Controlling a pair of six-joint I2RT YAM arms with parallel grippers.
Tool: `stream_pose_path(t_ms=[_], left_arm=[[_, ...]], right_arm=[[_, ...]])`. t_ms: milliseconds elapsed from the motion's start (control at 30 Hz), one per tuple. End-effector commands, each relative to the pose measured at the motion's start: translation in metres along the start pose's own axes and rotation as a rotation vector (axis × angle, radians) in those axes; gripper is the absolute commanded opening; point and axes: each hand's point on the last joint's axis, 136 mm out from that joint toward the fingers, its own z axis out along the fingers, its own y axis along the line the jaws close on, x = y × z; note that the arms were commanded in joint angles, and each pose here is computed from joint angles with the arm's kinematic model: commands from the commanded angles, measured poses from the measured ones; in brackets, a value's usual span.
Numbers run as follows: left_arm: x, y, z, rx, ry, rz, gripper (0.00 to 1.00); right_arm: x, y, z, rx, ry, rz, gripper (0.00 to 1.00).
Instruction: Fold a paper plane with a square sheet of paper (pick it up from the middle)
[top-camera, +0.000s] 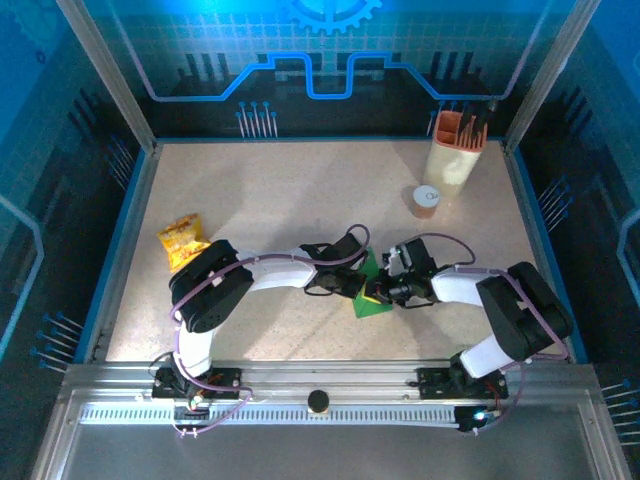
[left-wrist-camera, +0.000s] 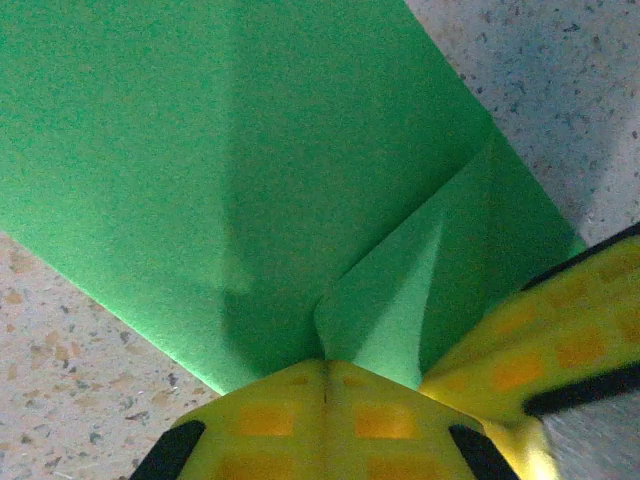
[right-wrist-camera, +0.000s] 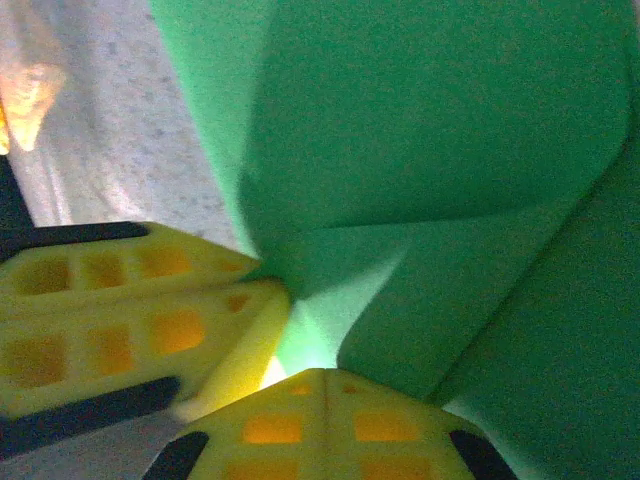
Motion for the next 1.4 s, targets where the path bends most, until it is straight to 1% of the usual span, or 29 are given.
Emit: stream_pose_path(t_ms=[0, 67, 167, 300, 367, 433, 533, 700, 767, 867, 1000, 1067, 1133, 1267, 1367], left_arm=[[0.019, 0.01, 0.015, -0.026, 0.066, 0.001, 0.0], [0.02, 0.01, 0.015, -0.029, 0.069, 0.0, 0.0], [0.02, 0.011, 0.015, -0.03, 0.072, 0.001, 0.0], [0.019, 0.01, 0.014, -0.03, 0.071, 0.004, 0.0], [0.019, 0.01, 0.014, -0.031, 0.071, 0.003, 0.0], [0.019, 0.011, 0.014, -0.031, 0.071, 0.002, 0.0], [0.018, 0.01, 0.014, -0.032, 0.071, 0.004, 0.0], [0.019, 0.011, 0.013, -0.036, 0.075, 0.007, 0.0], [0.02, 0.011, 0.013, -0.038, 0.075, 0.008, 0.0], [0.022, 0.013, 0.013, -0.042, 0.08, 0.01, 0.0], [0.024, 0.015, 0.012, -0.049, 0.084, 0.01, 0.0], [0.024, 0.015, 0.012, -0.049, 0.084, 0.01, 0.0], [0.024, 0.015, 0.013, -0.048, 0.084, 0.009, 0.0], [0.022, 0.013, 0.012, -0.041, 0.082, 0.01, 0.0], [0.023, 0.014, 0.013, -0.045, 0.083, 0.014, 0.0]], right_arm=[[0.01, -0.019, 0.006, 0.048, 0.016, 0.013, 0.0], [0.012, -0.022, 0.006, 0.054, 0.018, 0.018, 0.0], [0.008, -0.012, -0.001, 0.036, 0.0, 0.004, 0.0], [-0.01, 0.007, -0.019, 0.004, -0.058, -0.032, 0.0], [-0.02, 0.01, -0.026, -0.007, -0.087, -0.038, 0.0], [-0.027, 0.01, -0.026, -0.021, -0.09, -0.039, 0.0], [-0.032, 0.003, -0.019, -0.012, -0.072, -0.023, 0.0], [-0.028, -0.039, -0.007, 0.117, -0.051, 0.052, 0.0], [-0.026, -0.043, -0.006, 0.122, -0.047, 0.064, 0.0], [-0.032, -0.027, -0.012, 0.066, -0.064, 0.049, 0.0], [-0.051, 0.002, -0.031, -0.017, -0.113, 0.007, 0.01], [-0.059, 0.007, -0.036, -0.035, -0.128, -0.002, 0.0], [-0.062, 0.004, -0.035, -0.037, -0.118, -0.003, 0.0], [-0.054, -0.011, -0.02, -0.024, -0.081, 0.031, 0.0], [-0.052, -0.03, -0.014, 0.022, -0.069, 0.059, 0.0]])
